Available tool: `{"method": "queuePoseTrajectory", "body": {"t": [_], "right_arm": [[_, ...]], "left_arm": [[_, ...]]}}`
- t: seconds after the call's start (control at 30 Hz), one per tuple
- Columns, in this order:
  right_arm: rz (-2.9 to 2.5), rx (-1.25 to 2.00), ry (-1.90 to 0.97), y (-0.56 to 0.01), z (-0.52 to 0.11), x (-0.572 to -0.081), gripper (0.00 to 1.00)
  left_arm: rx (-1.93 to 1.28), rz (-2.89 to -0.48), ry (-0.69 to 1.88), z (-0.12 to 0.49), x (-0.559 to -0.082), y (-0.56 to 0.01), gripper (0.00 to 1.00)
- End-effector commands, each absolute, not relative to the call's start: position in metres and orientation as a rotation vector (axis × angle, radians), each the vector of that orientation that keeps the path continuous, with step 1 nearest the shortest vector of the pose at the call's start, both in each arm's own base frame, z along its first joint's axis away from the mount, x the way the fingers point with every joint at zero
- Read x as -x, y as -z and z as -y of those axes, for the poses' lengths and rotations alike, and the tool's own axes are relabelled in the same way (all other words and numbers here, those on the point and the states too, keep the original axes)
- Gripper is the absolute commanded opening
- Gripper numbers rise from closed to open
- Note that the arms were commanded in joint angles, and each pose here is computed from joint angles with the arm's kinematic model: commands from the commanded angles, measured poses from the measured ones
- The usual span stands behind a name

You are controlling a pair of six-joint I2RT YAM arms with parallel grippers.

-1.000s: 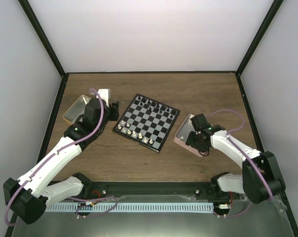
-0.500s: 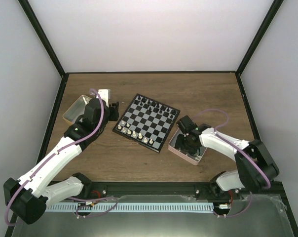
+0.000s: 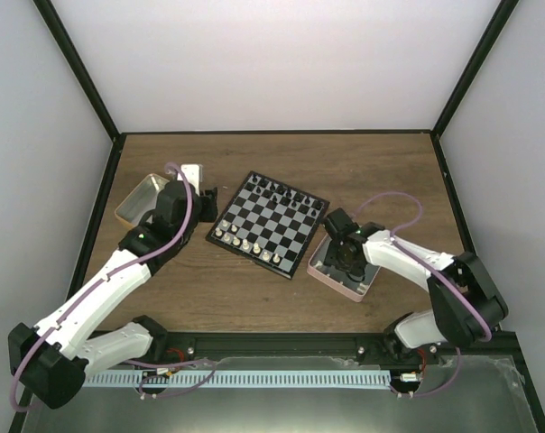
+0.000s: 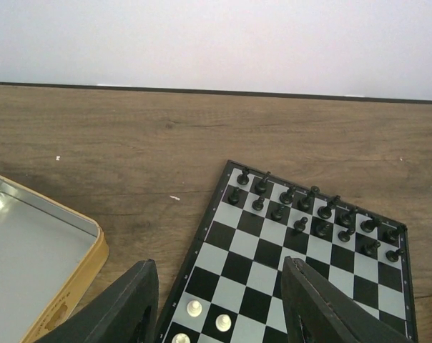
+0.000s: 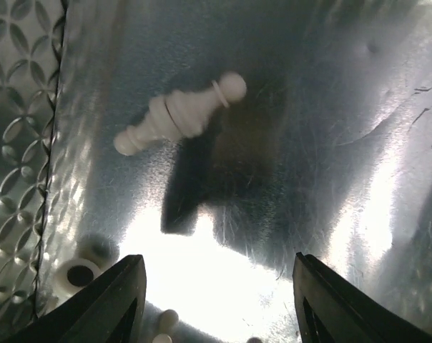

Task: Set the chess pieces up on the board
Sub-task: Move the storage box to the center of the board, then pick up the chess piece from the storage box.

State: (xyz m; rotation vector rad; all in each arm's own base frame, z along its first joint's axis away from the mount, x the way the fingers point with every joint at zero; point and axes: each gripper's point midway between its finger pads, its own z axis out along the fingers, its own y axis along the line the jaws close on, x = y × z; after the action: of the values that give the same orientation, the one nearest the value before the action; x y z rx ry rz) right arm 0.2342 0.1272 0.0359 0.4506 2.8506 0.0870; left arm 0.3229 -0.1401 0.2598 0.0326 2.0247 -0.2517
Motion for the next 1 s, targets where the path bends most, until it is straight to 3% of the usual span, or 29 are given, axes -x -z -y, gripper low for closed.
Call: {"method": "queuePoseTrajectory", "body": {"t": [0.0, 0.27, 0.63, 0.97], "right_arm": [[-2.775, -0.522, -0.092, -0.042, -0.123, -0.245, 0.58], [-2.643, -0.684, -0.161, -0.048, -0.112, -0.28, 0.56], [-2.485, -0.827, -0.223, -0.058, -0.104, -0.327, 0.4], [-2.468, -0.8, -0.221, -0.056, -0.107, -0.345, 0.44]], "left_arm": [[-0.043, -2.015, 0.249, 0.141, -0.327, -0.261, 0.49], [-0.045, -2.018, 0.25, 0.141, -0.326, -0.259, 0.49], [-0.051, -2.027, 0.255, 0.142, -0.326, -0.254, 0.49], [-0.047, -2.028, 0.259, 0.142, -0.325, -0.253, 0.49]]}}
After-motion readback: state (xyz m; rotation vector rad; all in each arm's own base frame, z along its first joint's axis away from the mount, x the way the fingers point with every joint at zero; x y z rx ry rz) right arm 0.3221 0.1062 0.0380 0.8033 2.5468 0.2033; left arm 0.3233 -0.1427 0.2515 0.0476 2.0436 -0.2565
